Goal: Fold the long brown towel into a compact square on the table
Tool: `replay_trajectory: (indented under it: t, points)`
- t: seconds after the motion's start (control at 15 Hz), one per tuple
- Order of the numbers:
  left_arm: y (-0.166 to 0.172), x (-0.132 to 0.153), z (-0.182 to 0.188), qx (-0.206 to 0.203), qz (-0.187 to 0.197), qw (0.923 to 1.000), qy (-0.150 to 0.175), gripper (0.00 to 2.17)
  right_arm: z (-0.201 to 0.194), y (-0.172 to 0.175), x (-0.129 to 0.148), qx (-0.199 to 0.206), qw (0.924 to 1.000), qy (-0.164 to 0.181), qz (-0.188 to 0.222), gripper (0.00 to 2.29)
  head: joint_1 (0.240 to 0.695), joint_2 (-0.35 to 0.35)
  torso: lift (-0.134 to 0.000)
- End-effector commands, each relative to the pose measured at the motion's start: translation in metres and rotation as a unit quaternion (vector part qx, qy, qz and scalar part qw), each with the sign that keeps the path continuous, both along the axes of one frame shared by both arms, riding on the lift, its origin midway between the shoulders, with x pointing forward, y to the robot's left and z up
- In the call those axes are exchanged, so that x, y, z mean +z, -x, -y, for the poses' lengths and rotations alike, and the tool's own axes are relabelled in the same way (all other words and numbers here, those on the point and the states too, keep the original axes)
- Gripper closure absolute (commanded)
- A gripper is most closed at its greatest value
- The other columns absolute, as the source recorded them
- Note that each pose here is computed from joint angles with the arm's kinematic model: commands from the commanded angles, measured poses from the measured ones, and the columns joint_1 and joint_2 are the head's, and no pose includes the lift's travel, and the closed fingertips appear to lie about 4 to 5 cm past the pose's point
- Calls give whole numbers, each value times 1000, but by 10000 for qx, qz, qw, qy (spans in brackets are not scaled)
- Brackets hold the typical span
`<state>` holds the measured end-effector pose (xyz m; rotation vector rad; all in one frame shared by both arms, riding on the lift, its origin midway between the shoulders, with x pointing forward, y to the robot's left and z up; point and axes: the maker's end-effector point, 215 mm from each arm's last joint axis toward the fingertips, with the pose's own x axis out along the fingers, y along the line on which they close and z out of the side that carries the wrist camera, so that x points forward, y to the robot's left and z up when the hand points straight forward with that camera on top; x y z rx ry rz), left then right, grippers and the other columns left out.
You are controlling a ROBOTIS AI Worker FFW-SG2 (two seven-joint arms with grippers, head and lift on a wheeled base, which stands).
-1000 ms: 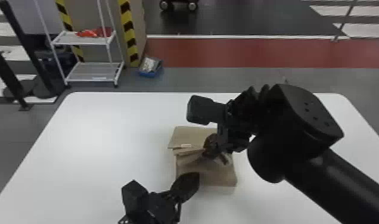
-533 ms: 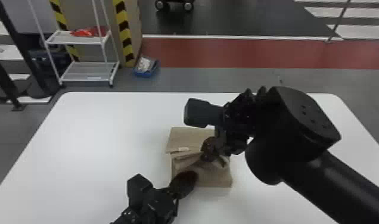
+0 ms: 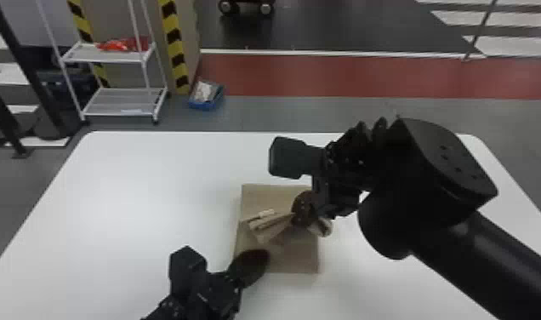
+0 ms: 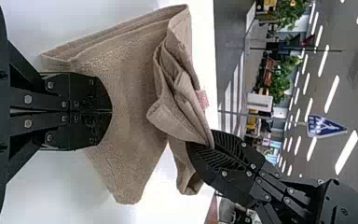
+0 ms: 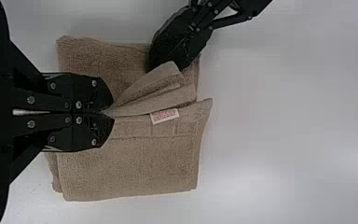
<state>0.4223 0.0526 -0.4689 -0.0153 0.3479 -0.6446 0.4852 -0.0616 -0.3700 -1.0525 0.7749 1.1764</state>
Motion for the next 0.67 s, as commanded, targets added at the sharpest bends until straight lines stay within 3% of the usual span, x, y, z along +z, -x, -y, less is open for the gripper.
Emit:
replay_trajectory:
  t: [0.0, 0.33, 0.6]
  points:
    - [8, 25, -5, 62, 128, 9998, 121, 2148, 4, 1, -4, -11, 10000, 45, -42, 1541, 695, -12, -123]
    - [8, 29, -14, 166, 146, 9996, 160, 2148, 0, 1, -5, -7, 10000, 13, -61, 1541, 695, -4, -123]
    - [2, 10, -18, 183, -1, 9998, 16, 2148, 0, 0, -1, -9, 10000, -4, -35, 1538, 695, 11, -123]
